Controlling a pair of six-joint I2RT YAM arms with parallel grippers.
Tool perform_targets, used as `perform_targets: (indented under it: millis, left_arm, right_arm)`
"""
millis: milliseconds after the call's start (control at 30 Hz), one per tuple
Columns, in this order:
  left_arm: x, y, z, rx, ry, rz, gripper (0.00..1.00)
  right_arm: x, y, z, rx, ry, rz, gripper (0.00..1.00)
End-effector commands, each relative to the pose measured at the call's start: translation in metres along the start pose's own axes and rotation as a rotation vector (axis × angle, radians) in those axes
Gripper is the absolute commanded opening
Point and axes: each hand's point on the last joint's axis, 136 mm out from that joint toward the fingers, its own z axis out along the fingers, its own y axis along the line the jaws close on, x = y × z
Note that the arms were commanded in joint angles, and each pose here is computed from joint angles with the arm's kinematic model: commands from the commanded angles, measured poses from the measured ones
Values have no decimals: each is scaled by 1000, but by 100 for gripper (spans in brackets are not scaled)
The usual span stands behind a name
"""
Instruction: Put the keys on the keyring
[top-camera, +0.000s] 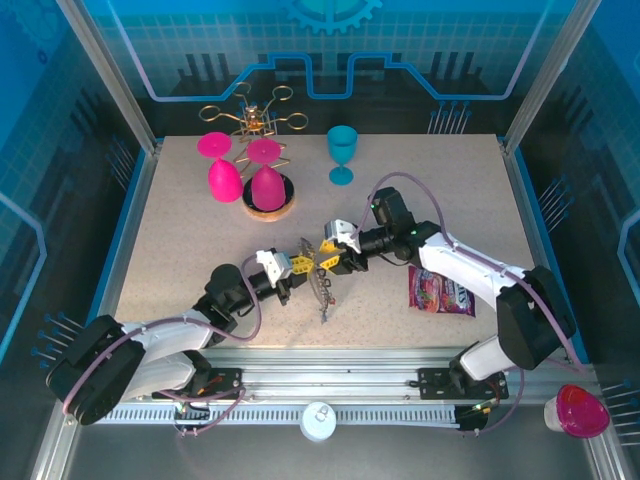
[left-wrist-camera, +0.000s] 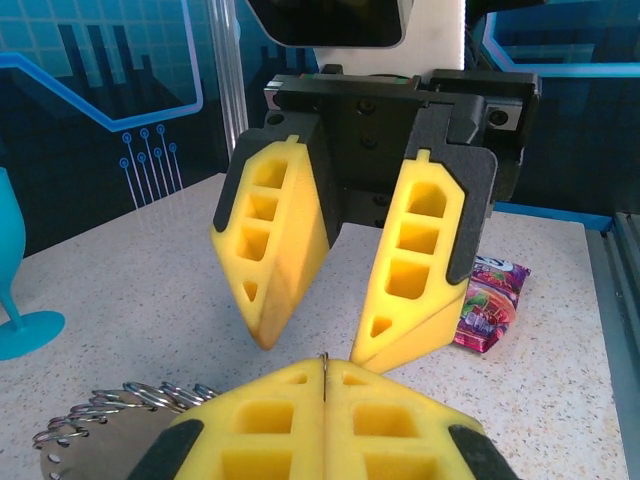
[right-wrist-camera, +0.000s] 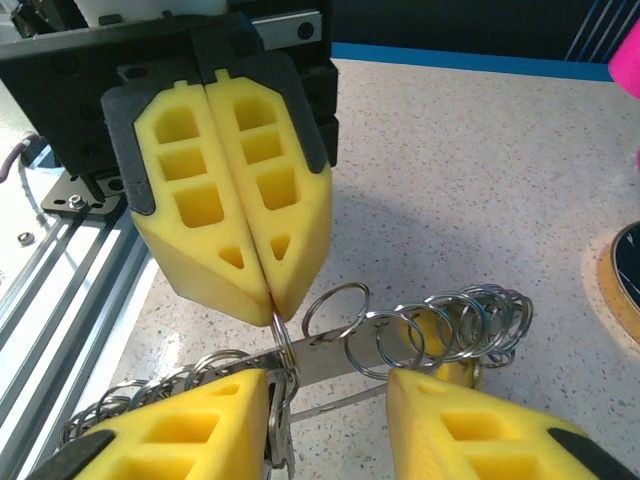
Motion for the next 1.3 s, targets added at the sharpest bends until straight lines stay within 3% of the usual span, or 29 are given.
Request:
perform_targets:
  millis: [0,433,600,733,767,800,1000,1267]
  left_arm:
    - [-28,-2,2,21,-91,26,0]
    - [-29,-2,2,22,-98,31,0]
    - [-28,-1,2,18,-95,27,0]
    - [-20,7,2,-28,-51,18,0]
    - [-17,8,1,-37,-28,19,11]
    - [-15,9,0,-45,-5,19,16]
    - [-7,10,-9,-61,138,61,34]
    - [-2,3,-17,-11,303,105,37]
  right_arm:
    - [-7,5,5,-45,-5,-28,35]
    - [-5,6,12,-76,7,-21,18]
    - [-13,7,8,-83,-13,-36,0]
    - [-18,9,3,-82,-2,-34,0]
    - [-19,10,2,-82,11,-28,0]
    - [-18,10,1,-80,29,-18,0]
    - [-13,10,1,-64,162,10,0]
    - [-17,10,0,-20,264,-17,0]
